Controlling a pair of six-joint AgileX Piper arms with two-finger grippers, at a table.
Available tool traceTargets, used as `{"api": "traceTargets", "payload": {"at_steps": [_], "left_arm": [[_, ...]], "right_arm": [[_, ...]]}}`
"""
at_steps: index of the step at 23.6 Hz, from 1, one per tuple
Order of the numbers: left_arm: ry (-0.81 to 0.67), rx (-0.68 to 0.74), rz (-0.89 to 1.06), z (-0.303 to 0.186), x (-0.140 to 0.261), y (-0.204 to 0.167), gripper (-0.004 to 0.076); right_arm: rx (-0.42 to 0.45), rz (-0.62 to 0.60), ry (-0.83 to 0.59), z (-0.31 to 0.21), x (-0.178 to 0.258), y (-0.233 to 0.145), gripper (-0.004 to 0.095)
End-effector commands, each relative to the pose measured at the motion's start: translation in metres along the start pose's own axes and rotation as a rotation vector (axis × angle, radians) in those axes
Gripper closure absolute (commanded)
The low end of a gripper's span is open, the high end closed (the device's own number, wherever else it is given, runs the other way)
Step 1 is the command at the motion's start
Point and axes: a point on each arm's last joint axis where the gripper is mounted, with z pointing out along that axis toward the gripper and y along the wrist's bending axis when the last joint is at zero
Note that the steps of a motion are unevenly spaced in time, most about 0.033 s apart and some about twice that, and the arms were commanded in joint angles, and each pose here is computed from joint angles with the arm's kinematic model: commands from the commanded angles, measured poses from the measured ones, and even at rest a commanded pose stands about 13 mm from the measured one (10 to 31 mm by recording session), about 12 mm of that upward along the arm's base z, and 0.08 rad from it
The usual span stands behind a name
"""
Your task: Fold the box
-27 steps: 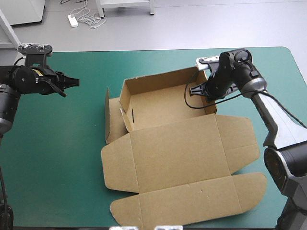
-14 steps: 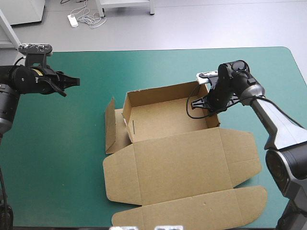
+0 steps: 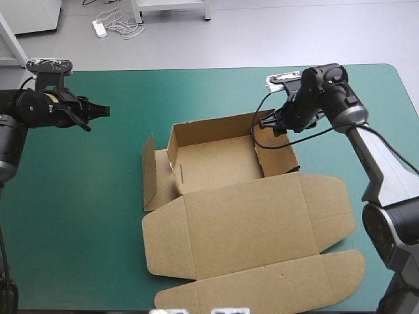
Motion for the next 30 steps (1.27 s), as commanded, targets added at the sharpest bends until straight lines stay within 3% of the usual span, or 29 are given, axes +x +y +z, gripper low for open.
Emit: {"api": "traceTargets", "payload": {"at_steps": [1, 2, 5, 8, 10, 13, 14, 19, 25, 27, 30], "left_arm": [[-0.129, 0.004, -0.003, -0.021, -0.012, -0.001, 0.0475], [-0.133, 0.004, -0.003, -0.021, -0.012, -0.001, 0.0475], [-0.143, 0.003, -0.003, -0.021, -0.013, -0.001, 0.0475], [-0.144, 0.003, -0.003, -0.021, -0.013, -0.001, 0.0475], [-0.144, 0.003, -0.003, -0.021, -0.013, -0.001, 0.0475], [-0.144, 0.003, -0.003, -0.021, -0.013, -0.001, 0.0475], [-0.144, 0.003, -0.003, -0.021, -0.013, -0.001, 0.0475], [-0.147, 0.003, -0.003, -0.021, -0.013, -0.001, 0.0475], [-0.211, -0.011, 0.003, -0.022, -0.019, 0.0, 0.0477], [-0.228, -0.011, 0.0, -0.022, -0.02, 0.0, 0.0512], [-0.246, -0.023, -0.028, -0.019, -0.02, 0.008, 0.0626]], "right_arm": [[0.008, -0.024, -0.063, -0.026, -0.002, -0.002, 0.0262], [0.009, -0.023, -0.05, -0.02, -0.003, -0.002, 0.0222], [0.01, -0.021, -0.002, 0.001, -0.005, -0.003, 0.0229], [0.011, 0.003, 0.045, 0.025, -0.007, -0.004, 0.0337], [-0.006, 0.017, 0.066, 0.038, -0.008, -0.003, 0.0522], [-0.016, 0.023, 0.049, 0.047, -0.011, -0.002, 0.0885], [-0.017, 0.024, 0.035, 0.047, -0.012, -0.002, 0.0925], [-0.019, 0.038, -0.057, 0.038, -0.021, -0.002, 0.0927], [-0.011, 0.019, -0.196, -0.021, -0.029, 0.0, 0.0927], [-0.013, 0.014, -0.244, -0.045, -0.029, 0.001, 0.0927], [-0.015, 0.003, -0.301, -0.078, -0.026, 0.002, 0.0927]]}}
